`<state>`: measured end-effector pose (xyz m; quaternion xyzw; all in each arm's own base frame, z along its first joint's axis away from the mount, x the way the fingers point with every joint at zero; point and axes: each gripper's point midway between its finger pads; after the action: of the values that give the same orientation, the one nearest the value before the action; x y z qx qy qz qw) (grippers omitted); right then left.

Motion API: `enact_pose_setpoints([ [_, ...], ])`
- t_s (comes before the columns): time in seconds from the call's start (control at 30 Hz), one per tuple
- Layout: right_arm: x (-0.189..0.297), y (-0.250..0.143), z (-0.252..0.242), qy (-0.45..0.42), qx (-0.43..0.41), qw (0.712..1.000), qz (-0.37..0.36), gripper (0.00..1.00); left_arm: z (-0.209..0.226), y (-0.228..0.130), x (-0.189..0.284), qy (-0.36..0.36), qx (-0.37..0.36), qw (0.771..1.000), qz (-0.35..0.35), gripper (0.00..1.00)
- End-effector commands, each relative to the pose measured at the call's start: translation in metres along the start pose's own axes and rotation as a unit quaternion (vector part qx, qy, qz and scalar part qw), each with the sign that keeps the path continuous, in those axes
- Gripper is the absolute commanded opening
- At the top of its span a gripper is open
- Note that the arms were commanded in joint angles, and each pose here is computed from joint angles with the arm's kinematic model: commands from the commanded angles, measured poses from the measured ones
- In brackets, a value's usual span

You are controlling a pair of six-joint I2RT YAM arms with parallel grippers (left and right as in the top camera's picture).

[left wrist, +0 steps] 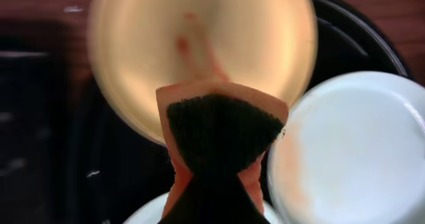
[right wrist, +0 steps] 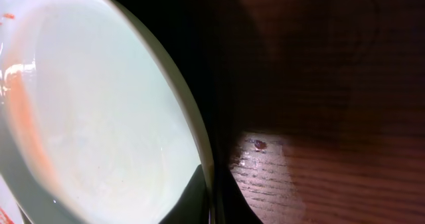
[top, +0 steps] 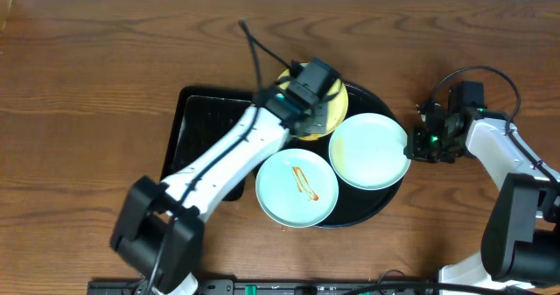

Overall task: Clean dirty plates on tray and stack at the side
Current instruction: 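Return the sponge to the black rectangular tray with the left gripper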

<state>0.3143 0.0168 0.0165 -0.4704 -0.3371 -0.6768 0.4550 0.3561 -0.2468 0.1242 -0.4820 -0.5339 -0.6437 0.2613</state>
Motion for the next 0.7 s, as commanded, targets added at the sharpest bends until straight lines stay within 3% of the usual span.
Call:
enact_pose_setpoints([
  [0.0,-0.009,-0.007,-0.025,-0.057,-0.012,0.998,0.011,0.11,0.04,0.005,0.015,0.035,0.027,0.999,-0.007,0.07],
  [0.17,-0.01,-0.006,-0.018,-0.038,-0.011,0.999,0.01,0.15,0.094,-0.002,0.025,0.067,0.057,0.996,0.014,0.08],
  [0.37,-0.011,-0.009,-0.009,-0.02,-0.005,1.0,0.017,0.11,0.155,-0.024,0.02,0.097,0.105,0.989,0.049,0.08],
  [0.67,-0.013,-0.01,-0.005,-0.019,0.001,1.0,0.018,0.01,0.191,-0.068,0.001,0.052,0.139,0.984,0.097,0.08],
])
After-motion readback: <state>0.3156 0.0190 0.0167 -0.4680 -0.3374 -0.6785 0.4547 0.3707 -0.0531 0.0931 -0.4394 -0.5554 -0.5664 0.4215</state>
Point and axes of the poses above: each gripper's point midway between its finger pads, its own x axis back along the fingers, its own z axis along the line the jaws close on, y = z × x, and after that the axes turned 15 degrees about -x, right-handed
